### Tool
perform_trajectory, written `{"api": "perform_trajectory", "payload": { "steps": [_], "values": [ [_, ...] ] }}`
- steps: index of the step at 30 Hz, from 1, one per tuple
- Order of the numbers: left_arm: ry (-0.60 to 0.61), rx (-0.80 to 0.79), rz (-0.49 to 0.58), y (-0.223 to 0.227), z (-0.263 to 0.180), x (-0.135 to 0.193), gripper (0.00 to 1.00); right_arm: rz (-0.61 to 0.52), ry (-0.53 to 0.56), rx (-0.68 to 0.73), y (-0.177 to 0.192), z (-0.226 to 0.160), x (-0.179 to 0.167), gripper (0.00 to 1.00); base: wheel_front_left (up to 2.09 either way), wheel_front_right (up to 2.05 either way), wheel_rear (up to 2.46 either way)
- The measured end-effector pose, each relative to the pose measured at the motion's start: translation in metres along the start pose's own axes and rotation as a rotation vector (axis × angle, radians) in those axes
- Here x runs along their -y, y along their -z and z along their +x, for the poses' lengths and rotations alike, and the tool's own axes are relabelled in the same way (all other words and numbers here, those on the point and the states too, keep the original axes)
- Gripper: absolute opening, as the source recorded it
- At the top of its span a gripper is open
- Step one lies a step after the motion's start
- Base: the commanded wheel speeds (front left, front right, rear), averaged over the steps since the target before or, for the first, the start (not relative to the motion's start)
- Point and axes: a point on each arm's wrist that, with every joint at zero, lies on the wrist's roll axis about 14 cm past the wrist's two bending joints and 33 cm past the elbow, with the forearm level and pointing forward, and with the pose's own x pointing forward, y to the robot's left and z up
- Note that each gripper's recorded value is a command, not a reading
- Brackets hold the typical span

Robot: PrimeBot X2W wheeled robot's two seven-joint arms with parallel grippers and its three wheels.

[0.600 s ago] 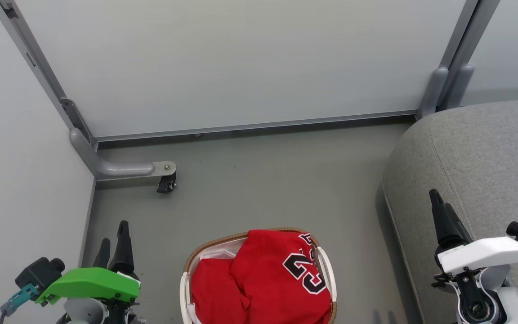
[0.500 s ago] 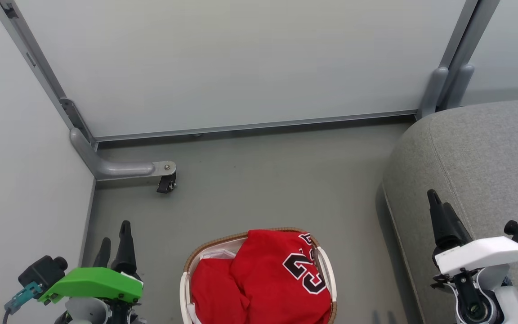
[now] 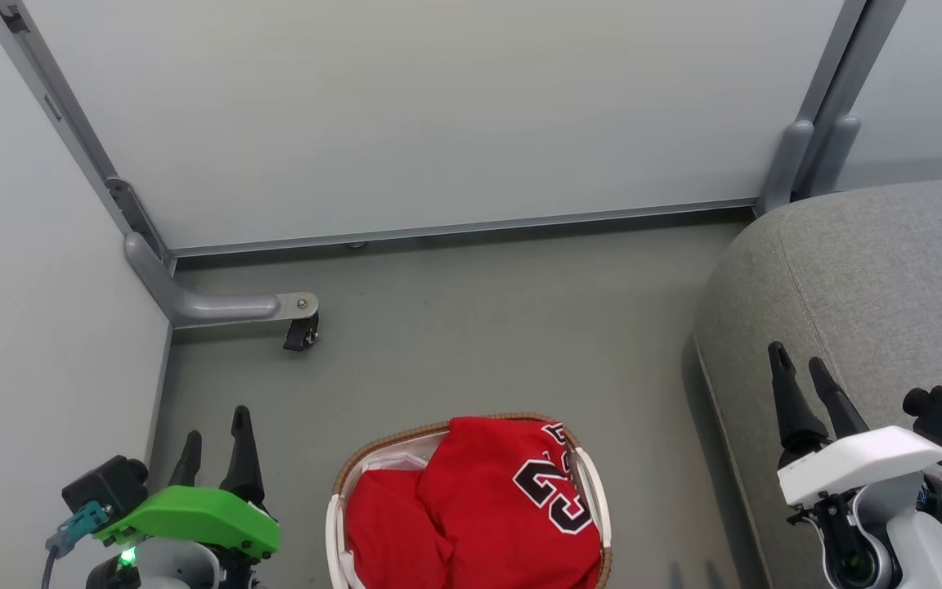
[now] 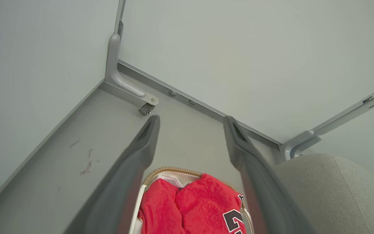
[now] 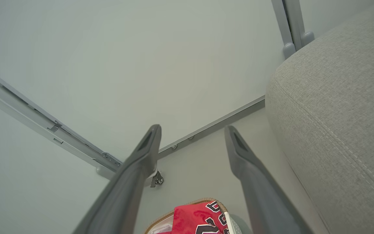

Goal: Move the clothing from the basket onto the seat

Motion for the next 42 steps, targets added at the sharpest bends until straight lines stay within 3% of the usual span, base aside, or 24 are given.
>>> {"api": "perform_trajectory", "payload": {
  "steps": [18, 42],
  "values": [
    [0.024, 0.030, 0.226, -0.002, 0.000, 0.005, 1.00, -0.208, -0.039, 0.011, 0.002, 0.000, -0.008, 1.00, 0.00, 0.00, 0.00],
    [0.076, 0.131, 0.428, -0.018, 0.001, 0.024, 1.00, -0.430, -0.069, 0.063, -0.009, 0.001, -0.013, 1.00, 0.00, 0.00, 0.00]
  ]
}}
